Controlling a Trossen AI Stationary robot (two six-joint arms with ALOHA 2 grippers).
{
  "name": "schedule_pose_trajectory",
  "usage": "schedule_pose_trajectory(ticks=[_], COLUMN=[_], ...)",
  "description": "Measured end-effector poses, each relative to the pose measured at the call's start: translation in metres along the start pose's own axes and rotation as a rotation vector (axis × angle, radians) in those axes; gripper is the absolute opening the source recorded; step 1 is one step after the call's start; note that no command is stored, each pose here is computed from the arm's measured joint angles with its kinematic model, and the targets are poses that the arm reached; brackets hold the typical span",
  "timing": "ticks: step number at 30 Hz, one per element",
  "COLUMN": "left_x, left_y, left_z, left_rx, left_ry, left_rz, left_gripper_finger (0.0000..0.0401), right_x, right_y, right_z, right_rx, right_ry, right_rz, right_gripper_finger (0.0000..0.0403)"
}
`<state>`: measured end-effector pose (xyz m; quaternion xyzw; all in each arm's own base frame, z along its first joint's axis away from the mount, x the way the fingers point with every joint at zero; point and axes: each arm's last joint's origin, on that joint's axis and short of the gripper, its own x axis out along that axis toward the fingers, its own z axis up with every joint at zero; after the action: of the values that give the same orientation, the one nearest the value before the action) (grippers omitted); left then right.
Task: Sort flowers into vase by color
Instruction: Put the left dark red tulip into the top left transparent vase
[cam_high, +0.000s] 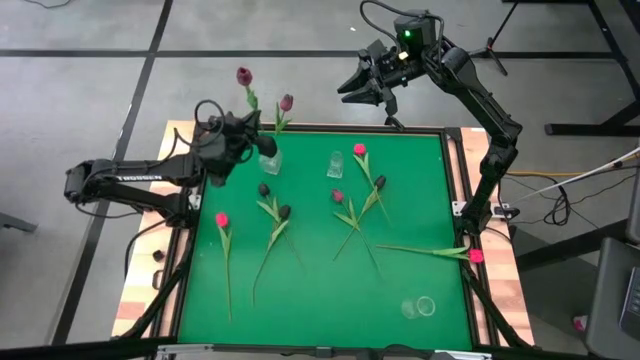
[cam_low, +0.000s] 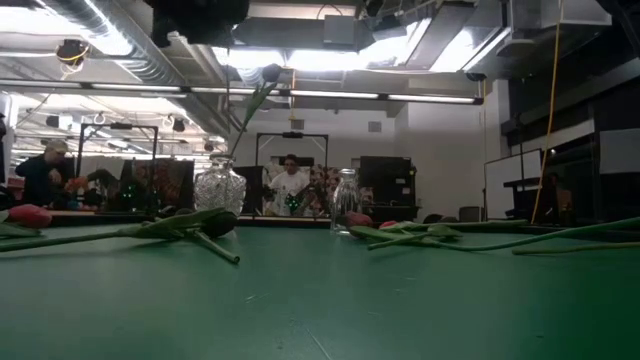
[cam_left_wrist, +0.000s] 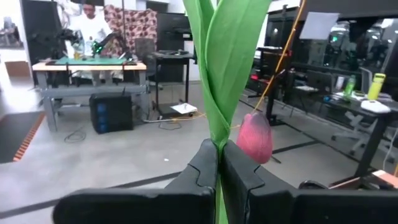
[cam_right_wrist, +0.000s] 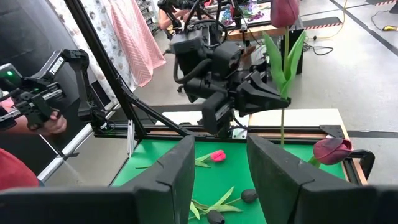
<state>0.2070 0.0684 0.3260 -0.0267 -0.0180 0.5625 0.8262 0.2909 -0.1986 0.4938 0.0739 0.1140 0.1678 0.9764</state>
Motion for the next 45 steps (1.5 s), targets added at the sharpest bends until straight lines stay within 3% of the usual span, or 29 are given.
schedule_pose_trajectory(ticks=[5, 13, 23, 36, 45], left_x=[0.002, 0.000, -0.001, -0.006, -0.002], left_y=[0.003, 0.008, 0.010, 0.019, 0.025], left_z=[-0.016, -0.040, -0.053, -0.091, -0.095], left_rx=[0.025, 0.025, 0.060, 0.046, 0.098], left_ry=[0.023, -0.048, -0.025, 0.046, 0.061], left_rz=[-0.006, -0.040, -0.039, -0.069, -0.031], left_gripper_finger=[0.0001, 0.0001, 0.0001, 0.0001, 0.0048], right_x=[0.000, 0.000, 0.000, 0.000, 0.000], right_y=[0.000, 0.000, -0.001, -0.001, -0.001], right_z=[0.000, 0.000, 0.000, 0.000, 0.001], right_rx=[0.000, 0.001, 0.001, 0.000, -0.006], right_ry=[0.000, 0.000, 0.006, 0.006, 0.001], right_rz=[0.000, 0.000, -0.039, -0.043, -0.033], right_gripper_finger=[0.0147, 0.0147, 0.0147, 0.0147, 0.0147])
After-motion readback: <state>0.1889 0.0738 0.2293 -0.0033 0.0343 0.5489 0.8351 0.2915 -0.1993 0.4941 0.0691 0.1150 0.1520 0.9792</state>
